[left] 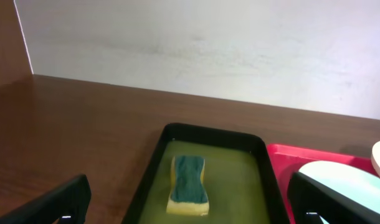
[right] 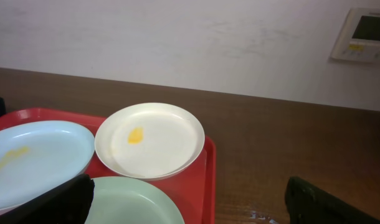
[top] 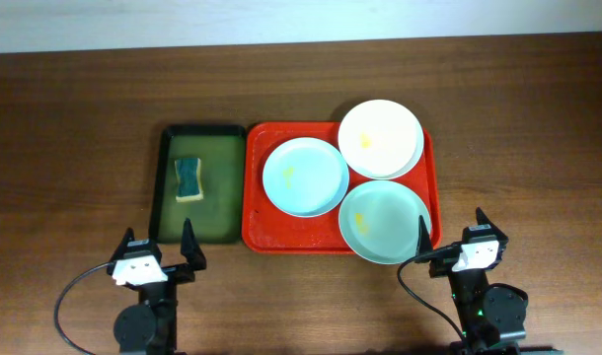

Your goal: Clean dirty plates on tray and stack at the side

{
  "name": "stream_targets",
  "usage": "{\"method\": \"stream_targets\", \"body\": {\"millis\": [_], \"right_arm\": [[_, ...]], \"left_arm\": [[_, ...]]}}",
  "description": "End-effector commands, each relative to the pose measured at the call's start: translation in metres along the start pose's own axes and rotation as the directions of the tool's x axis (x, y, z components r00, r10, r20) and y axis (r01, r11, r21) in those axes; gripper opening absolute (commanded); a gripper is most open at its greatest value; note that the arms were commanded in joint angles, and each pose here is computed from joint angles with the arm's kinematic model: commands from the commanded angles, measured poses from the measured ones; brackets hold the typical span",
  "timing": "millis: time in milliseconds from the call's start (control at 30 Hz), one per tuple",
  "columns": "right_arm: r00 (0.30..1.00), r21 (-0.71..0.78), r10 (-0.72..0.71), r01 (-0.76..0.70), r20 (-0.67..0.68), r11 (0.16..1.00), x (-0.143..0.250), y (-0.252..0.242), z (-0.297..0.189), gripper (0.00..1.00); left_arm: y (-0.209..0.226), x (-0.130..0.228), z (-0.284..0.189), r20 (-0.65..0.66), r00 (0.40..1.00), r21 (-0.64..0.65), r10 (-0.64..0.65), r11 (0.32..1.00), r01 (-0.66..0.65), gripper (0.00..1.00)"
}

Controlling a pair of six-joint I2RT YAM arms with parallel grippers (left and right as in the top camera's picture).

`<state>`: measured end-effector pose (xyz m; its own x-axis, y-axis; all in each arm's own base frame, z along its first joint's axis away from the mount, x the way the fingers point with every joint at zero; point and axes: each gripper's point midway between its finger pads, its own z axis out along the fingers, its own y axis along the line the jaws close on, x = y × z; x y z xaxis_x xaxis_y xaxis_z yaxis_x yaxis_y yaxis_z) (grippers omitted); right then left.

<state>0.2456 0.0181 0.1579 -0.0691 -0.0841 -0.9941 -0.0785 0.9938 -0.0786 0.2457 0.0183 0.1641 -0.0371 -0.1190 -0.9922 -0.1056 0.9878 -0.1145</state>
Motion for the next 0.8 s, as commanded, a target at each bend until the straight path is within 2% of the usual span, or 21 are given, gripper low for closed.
{"method": "stream_targets", "body": {"millis": [0,100,167,233,333,400,467,500,533,600,667,700,767], "right_arm": [[1.0,-0.005,0.008,-0.008,-0.005,1.0,0.003,0.001,0.0,0.99],[1.0,-0.006,0.008,-0.008,-0.005,1.0,0.003,0.001,0.0,0.99],[0.984,-0.02,0.177,-0.177,-0.006,0.984,0.002,0.004,0.0,0.99],[0.981,-0.02,0.195,-0.195,0.004,0.981,-0.003,0.003,-0.001,0.99],[0.976,-0.03,0.195,-0.193,0.096,0.981,-0.066,-0.002,-0.016,0.99],[0.979,-0.027,0.195,-0.193,0.06,0.981,-0.094,-0.004,-0.02,0.99],[0.981,-0.02,0.194,-0.194,0.002,0.981,-0.117,-0.006,-0.018,0.99],[0.977,-0.029,0.19,-0.194,-0.096,0.981,-0.147,-0.005,-0.01,0.99],[0.971,-0.039,0.188,-0.196,-0.149,0.98,-0.162,-0.003,-0.006,0.99],[0.92,-0.058,0.18,-0.213,-0.348,0.975,-0.177,0.004,0.007,0.99],[0.799,-0.044,0.17,-0.238,-0.577,0.97,-0.173,0.009,0.018,0.99],[0.707,-0.056,0.162,-0.274,-0.688,0.96,-0.17,0.018,0.025,0.99],[0.639,-0.118,0.152,-0.36,-0.754,0.925,-0.167,0.038,0.044,0.99]], "left_arm": [[-0.007,0.009,0.0,-0.036,0.999,0.042,0.018,0.999,-0.017,0.99],[-0.01,0.009,-0.001,-0.036,0.999,0.062,0.019,0.998,-0.017,0.99],[-0.04,0.006,-0.006,-0.04,0.999,0.232,0.02,0.973,-0.01,0.99],[-0.047,-0.013,-0.013,-0.035,0.999,0.267,0.02,0.964,-0.01,0.99],[-0.054,-0.097,-0.034,-0.048,0.999,0.256,0.021,0.967,-0.008,0.99],[-0.062,-0.164,-0.032,-0.037,0.999,0.257,0.02,0.966,-0.01,0.99],[-0.069,-0.211,-0.022,-0.065,0.998,0.255,0.023,0.967,-0.006,0.99],[-0.073,-0.242,-0.006,-0.137,0.99,0.246,0.029,0.969,0.006,0.99],[-0.075,-0.251,0.004,-0.191,0.98,0.241,0.047,0.971,0.0,0.99],[-0.078,-0.258,0.025,-0.326,0.939,0.241,0.111,0.97,-0.031,0.99],[-0.078,-0.243,0.045,-0.5,0.858,0.222,0.116,0.975,-0.003,0.99],[-0.077,-0.229,0.056,-0.59,0.799,0.207,0.116,0.978,0.01,0.99],[-0.075,-0.204,0.079,-0.666,0.737,0.193,0.115,0.981,0.021,0.99]]}}
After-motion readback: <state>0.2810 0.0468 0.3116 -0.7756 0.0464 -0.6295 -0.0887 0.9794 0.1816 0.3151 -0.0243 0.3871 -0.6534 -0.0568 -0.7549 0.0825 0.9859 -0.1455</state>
